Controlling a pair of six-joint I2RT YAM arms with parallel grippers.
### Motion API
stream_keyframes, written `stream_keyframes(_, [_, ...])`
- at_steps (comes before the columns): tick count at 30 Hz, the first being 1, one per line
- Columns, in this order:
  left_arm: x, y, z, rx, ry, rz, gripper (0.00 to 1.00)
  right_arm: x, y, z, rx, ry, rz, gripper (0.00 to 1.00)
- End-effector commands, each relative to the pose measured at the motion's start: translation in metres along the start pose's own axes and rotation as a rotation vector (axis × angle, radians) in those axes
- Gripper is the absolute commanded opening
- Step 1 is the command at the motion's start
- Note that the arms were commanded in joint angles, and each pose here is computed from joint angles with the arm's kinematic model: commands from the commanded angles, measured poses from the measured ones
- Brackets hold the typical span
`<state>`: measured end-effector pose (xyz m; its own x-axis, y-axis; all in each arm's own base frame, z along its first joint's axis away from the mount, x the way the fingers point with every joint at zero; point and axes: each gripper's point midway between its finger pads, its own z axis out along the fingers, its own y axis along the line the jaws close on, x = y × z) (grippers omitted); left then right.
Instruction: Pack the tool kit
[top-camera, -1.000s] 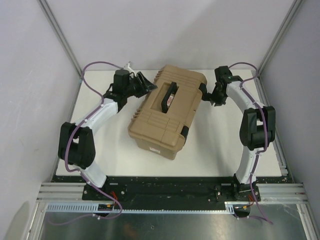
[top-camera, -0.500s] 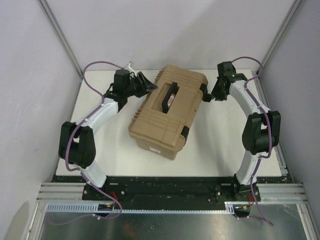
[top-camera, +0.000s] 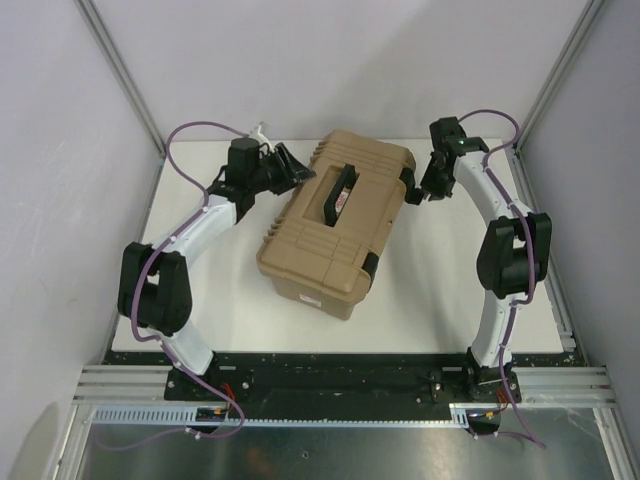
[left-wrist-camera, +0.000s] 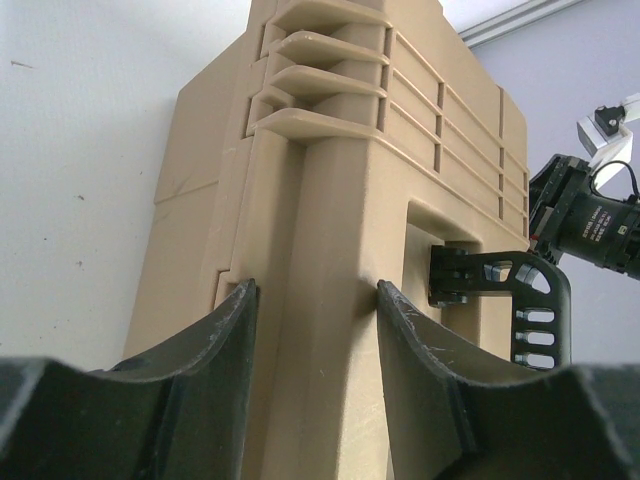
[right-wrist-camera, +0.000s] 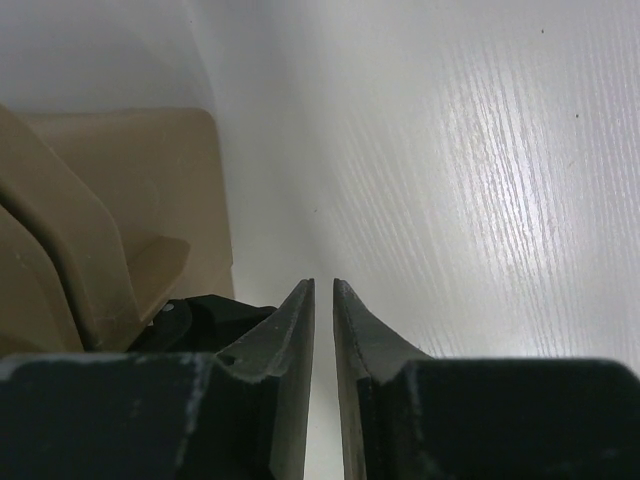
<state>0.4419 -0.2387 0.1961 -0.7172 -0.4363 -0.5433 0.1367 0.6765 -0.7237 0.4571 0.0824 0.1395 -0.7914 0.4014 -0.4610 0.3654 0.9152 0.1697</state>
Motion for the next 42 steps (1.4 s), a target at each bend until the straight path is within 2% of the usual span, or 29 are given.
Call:
stream_keyframes(1, [0.187,0.067,-0.019,-0.208,0.650,-0.175,0.44,-0.005,0.061,-0.012,-0.180,-0.027,-0.010,0.19])
stream_keyframes(19, [0.218,0.086,-0.033,-0.157,0.759,-0.085,0.38,0.010,0.106,-0.001,-0.340,-0.015,0.015,0.14])
stream_keyframes(42, [0.215,0.090,-0.031,-0.166,0.748,-0.065,0.34,0.014,0.138,0.013,-0.521,-0.058,0.117,0.10])
